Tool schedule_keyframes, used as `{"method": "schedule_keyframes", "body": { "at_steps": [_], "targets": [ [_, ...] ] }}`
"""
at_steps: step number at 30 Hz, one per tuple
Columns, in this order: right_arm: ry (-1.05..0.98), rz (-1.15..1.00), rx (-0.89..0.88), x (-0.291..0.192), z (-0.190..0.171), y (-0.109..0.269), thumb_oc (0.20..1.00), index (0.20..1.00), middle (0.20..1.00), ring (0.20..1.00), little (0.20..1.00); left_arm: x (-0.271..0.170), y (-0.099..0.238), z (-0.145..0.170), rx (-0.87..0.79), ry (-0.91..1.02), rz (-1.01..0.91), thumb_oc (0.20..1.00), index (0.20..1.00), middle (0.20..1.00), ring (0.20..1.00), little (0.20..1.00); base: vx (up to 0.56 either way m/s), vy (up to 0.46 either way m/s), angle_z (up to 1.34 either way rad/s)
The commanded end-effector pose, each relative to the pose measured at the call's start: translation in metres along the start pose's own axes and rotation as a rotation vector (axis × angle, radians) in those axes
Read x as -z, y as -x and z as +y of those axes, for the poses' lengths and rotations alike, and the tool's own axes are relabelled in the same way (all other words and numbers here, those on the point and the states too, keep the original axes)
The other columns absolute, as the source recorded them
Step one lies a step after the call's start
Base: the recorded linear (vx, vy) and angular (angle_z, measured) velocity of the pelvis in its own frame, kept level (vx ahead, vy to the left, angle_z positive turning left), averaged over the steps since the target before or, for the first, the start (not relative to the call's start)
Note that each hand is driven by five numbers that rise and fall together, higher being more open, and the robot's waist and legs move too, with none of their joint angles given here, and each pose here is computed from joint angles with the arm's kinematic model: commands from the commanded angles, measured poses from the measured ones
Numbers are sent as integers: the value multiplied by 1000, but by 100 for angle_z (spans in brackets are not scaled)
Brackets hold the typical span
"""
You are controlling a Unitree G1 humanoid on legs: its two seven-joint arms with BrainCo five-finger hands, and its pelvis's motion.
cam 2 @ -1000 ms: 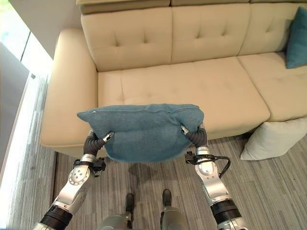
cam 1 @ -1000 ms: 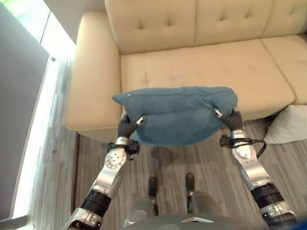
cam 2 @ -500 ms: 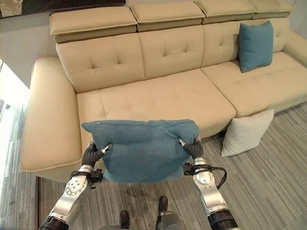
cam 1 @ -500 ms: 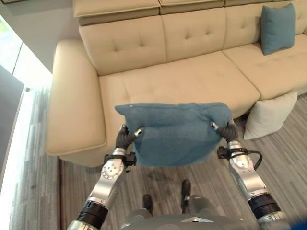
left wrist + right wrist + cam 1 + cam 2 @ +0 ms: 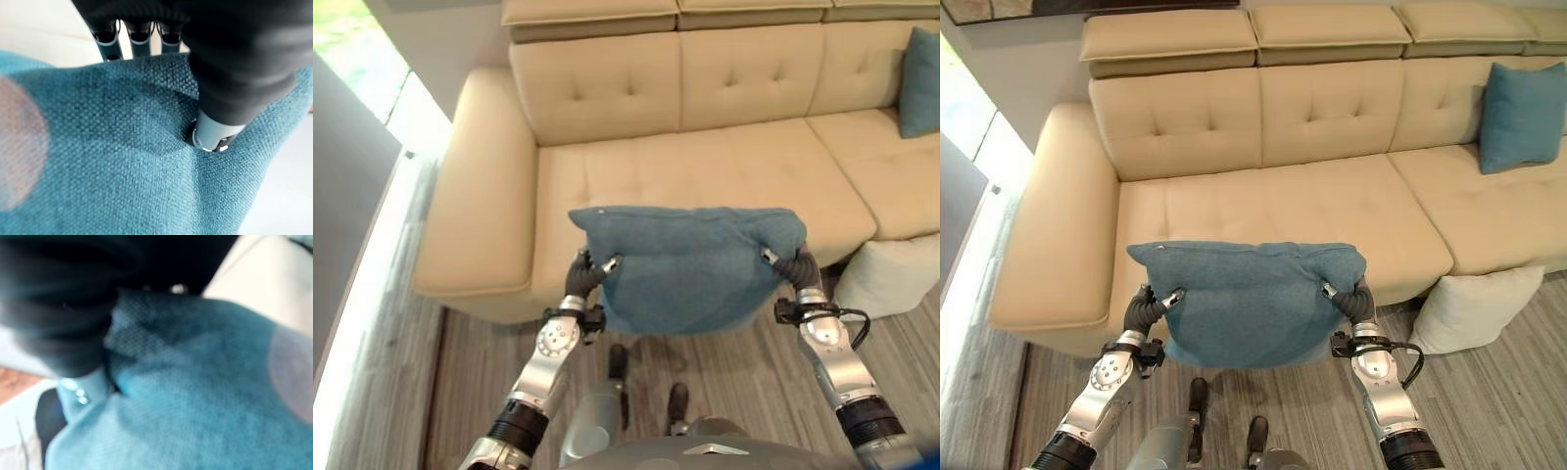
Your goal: Pick up all the scattered cushions and arrange them neatly on the sofa.
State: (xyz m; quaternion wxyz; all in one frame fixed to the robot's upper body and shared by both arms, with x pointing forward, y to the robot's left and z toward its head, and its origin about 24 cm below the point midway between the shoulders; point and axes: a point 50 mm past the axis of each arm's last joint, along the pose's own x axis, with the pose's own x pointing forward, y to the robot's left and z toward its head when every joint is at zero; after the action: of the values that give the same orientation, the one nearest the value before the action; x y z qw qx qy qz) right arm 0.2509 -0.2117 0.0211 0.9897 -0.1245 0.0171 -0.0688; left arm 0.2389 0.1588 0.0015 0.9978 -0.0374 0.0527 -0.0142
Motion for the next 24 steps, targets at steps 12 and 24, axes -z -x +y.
{"method": "schedule_keyframes", "body": {
  "at_steps": [12,24],
  "targets": [
    [-72,-247,17,-54,6,-23,200,200,200,200,200,-64,-16,11,1,-29,-294,200,200,200,200,200,127,85,-15],
    [-36,-224,28,-45,-4,-16,200,200,200,200,200,-63,-19,-4,51,22,-294,200,200,200,200,200,197,-108,22]
  ]
}}
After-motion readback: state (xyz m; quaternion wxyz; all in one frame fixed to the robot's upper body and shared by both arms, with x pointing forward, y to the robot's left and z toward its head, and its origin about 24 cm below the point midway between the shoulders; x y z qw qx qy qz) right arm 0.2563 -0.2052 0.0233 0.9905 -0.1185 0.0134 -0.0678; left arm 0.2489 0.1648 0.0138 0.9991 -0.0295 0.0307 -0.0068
